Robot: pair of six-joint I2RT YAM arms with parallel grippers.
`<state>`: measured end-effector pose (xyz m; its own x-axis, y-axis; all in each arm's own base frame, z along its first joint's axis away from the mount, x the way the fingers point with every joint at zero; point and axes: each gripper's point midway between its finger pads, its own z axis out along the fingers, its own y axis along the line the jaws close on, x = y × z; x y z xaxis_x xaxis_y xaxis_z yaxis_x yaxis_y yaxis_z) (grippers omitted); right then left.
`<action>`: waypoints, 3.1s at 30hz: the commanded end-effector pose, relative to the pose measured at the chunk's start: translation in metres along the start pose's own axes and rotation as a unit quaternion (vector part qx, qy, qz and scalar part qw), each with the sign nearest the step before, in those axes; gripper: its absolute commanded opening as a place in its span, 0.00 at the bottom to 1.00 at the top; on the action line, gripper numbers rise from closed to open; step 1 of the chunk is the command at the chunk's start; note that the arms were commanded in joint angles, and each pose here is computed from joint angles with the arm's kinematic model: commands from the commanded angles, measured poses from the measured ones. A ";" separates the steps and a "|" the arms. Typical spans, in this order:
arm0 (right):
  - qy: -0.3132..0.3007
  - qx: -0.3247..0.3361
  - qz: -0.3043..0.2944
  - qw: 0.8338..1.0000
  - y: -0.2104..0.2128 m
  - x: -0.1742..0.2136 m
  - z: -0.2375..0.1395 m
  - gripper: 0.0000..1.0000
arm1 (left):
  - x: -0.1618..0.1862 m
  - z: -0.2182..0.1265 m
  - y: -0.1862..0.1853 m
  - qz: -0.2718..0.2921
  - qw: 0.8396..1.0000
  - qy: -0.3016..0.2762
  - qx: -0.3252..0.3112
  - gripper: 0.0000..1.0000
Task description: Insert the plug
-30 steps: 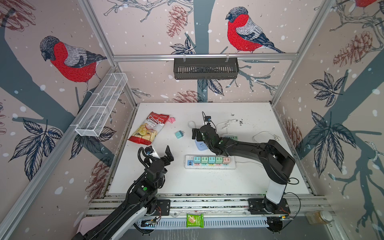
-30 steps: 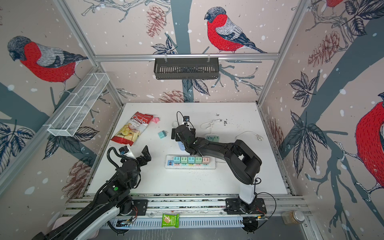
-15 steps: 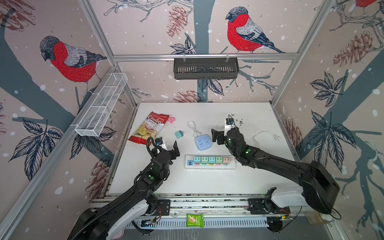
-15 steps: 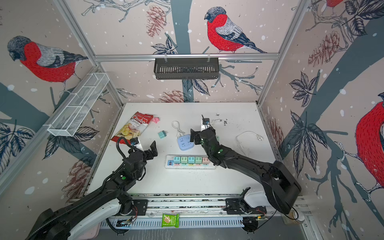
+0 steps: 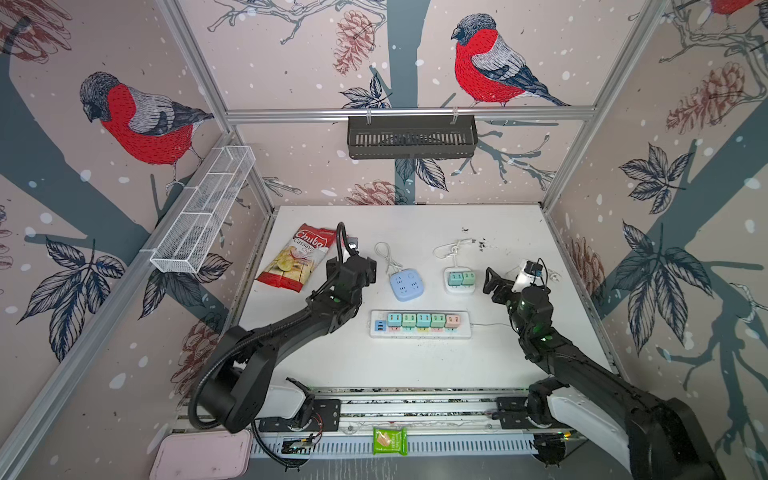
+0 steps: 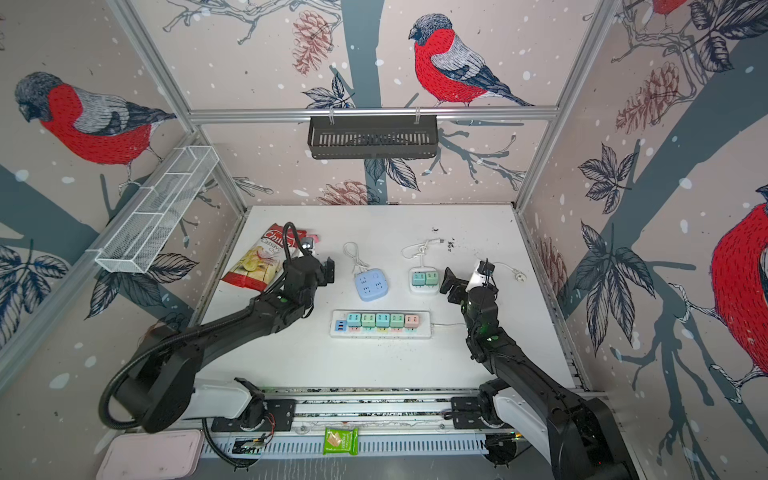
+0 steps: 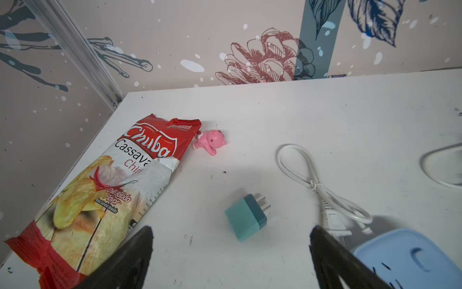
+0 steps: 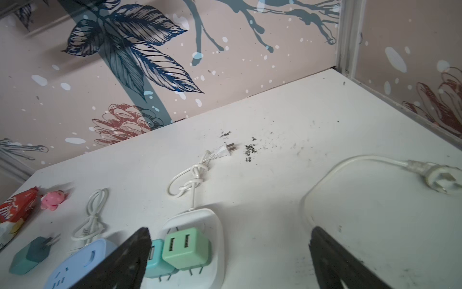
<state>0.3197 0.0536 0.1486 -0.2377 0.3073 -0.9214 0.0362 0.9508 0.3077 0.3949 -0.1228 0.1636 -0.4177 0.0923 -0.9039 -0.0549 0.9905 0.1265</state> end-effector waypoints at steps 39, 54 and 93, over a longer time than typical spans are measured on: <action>-0.053 0.002 0.025 0.998 -0.014 -0.007 -0.009 0.99 | 0.084 0.087 -0.083 0.009 0.962 0.241 0.127 0.83; -0.054 -0.002 0.023 0.998 -0.013 -0.007 -0.010 1.00 | 0.056 0.043 -0.139 0.047 0.945 0.185 0.267 0.83; 0.209 -0.453 -0.408 0.765 0.336 0.103 0.050 0.92 | 0.092 -0.116 0.142 -0.340 0.931 -0.119 -0.053 0.97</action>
<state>0.3589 0.4034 0.1616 -0.1214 -0.5336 -0.8370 -0.9173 0.3824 -0.1107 0.2439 0.0117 0.1426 -0.0619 -0.5000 -0.8638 -0.3211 0.8294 -0.4571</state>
